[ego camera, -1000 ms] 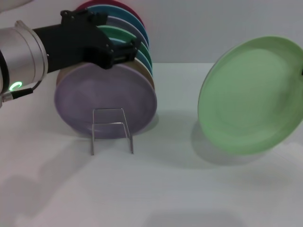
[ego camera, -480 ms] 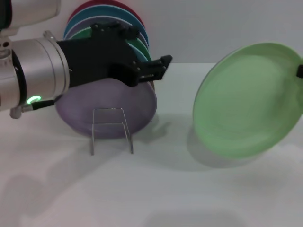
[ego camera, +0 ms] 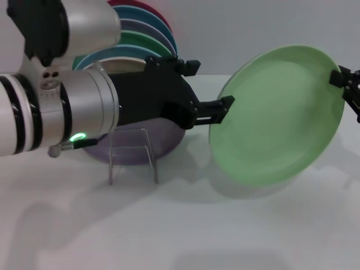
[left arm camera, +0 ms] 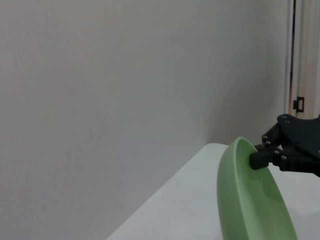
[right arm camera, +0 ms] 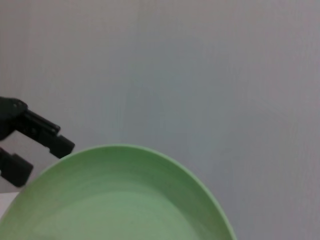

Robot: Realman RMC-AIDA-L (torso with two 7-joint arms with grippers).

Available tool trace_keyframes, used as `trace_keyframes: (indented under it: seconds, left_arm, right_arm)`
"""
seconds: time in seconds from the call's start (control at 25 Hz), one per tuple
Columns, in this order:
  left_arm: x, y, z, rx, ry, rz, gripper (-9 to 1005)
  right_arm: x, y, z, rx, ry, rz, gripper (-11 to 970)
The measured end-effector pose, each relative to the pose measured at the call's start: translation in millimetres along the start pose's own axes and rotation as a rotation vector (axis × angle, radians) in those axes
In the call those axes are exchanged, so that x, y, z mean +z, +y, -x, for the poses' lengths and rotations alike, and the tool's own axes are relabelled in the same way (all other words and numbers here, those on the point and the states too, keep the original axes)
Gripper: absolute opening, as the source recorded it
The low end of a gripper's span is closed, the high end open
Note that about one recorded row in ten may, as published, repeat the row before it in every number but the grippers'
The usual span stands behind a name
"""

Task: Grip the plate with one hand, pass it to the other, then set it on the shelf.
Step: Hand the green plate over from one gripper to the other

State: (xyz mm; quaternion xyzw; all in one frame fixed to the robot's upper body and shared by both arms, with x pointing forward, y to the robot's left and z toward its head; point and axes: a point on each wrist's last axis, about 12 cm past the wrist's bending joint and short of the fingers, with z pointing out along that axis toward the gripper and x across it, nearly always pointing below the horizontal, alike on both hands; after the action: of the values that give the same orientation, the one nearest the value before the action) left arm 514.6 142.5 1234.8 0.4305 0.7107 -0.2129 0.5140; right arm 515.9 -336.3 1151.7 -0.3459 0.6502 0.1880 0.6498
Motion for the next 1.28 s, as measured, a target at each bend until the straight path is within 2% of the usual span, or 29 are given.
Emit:
trace_keyframes:
  seconds: [0.36, 0.68, 1.04, 1.24, 1.28]
  left_arm:
    - [9.4, -4.3, 1.5, 0.020, -0.012, -0.006, 763]
    - [19.2, -1.4, -0.3, 0.016, 0.001, -0.017, 761]
    - [20.9, -0.4, 0.5, 0.017, -0.002, -0.015, 760]
    - [20.3, -0.8, 0.9, 0.016, -0.004, -0.016, 544]
    - [20.7, -1.8, 1.4, 0.018, -0.002, -0.023, 534]
  right_arm:
    - [7.4, 1.0, 1.1, 0.002, 0.001, 0.022, 19]
    - [6.9, 2.9, -0.9, 0.011, 0.009, 0.025, 19]
    - [4.1, 3.2, -1.6, 0.016, 0.009, 0.022, 17]
    - [4.2, 3.2, -1.3, 0.021, 0.009, 0.024, 17]
    - [4.2, 3.3, -1.1, 0.026, 0.007, 0.025, 17]
